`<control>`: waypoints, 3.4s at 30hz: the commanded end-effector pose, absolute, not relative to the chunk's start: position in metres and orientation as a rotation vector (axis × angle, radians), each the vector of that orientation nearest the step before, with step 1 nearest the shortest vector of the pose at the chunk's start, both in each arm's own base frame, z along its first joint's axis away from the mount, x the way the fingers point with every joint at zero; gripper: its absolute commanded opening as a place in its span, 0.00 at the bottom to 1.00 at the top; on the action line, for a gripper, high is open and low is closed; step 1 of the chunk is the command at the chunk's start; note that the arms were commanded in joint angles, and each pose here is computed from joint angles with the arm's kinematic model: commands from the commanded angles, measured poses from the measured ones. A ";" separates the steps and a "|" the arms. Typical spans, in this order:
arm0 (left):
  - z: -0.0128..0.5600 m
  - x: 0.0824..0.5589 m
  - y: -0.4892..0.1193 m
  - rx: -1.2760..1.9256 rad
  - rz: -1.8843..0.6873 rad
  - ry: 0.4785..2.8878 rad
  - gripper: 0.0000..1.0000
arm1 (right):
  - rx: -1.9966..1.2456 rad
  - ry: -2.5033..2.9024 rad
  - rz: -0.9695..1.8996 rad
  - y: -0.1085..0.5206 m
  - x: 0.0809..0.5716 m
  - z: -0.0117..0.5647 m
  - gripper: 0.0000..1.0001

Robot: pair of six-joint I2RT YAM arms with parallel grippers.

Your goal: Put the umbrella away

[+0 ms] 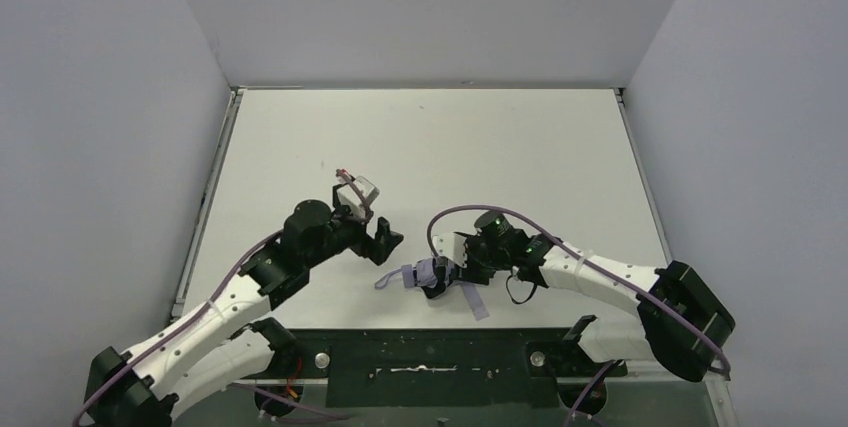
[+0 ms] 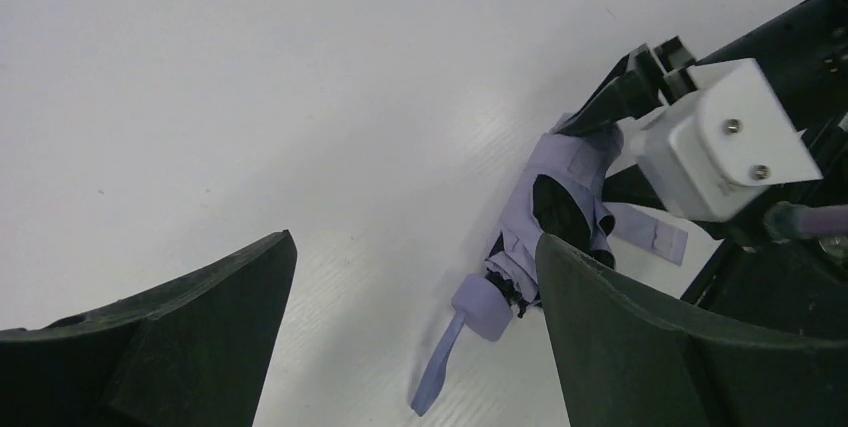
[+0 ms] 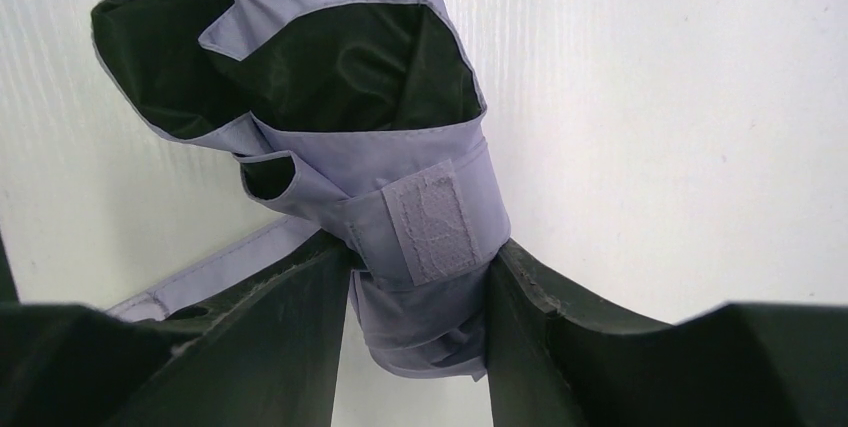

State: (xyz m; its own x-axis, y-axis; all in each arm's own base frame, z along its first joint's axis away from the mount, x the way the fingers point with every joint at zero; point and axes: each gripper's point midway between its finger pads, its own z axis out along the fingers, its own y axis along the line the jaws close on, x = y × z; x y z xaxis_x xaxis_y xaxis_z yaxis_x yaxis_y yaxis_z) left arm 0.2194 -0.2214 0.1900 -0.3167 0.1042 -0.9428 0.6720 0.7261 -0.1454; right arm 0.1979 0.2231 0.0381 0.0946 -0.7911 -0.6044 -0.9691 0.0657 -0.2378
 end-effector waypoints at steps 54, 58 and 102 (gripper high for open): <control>0.038 0.181 -0.338 1.132 -1.294 2.270 0.40 | -1.686 1.444 0.161 0.239 0.219 0.071 0.47; 0.034 0.185 -0.336 1.136 -1.253 2.301 0.29 | -1.595 1.466 0.185 0.239 0.219 0.097 0.67; -0.002 0.201 -0.307 0.498 -0.699 2.538 0.05 | 0.607 2.587 0.300 0.169 0.188 0.048 0.60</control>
State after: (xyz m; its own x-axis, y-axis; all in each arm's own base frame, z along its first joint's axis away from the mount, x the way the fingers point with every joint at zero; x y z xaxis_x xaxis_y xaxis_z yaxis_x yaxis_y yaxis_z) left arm 0.2042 -0.3326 0.0250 -0.7913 0.2500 -0.5580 0.5465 0.6984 -0.4622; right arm 0.1726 0.1613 0.0486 -0.8119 0.3878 -0.4365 0.2972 0.9179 0.2627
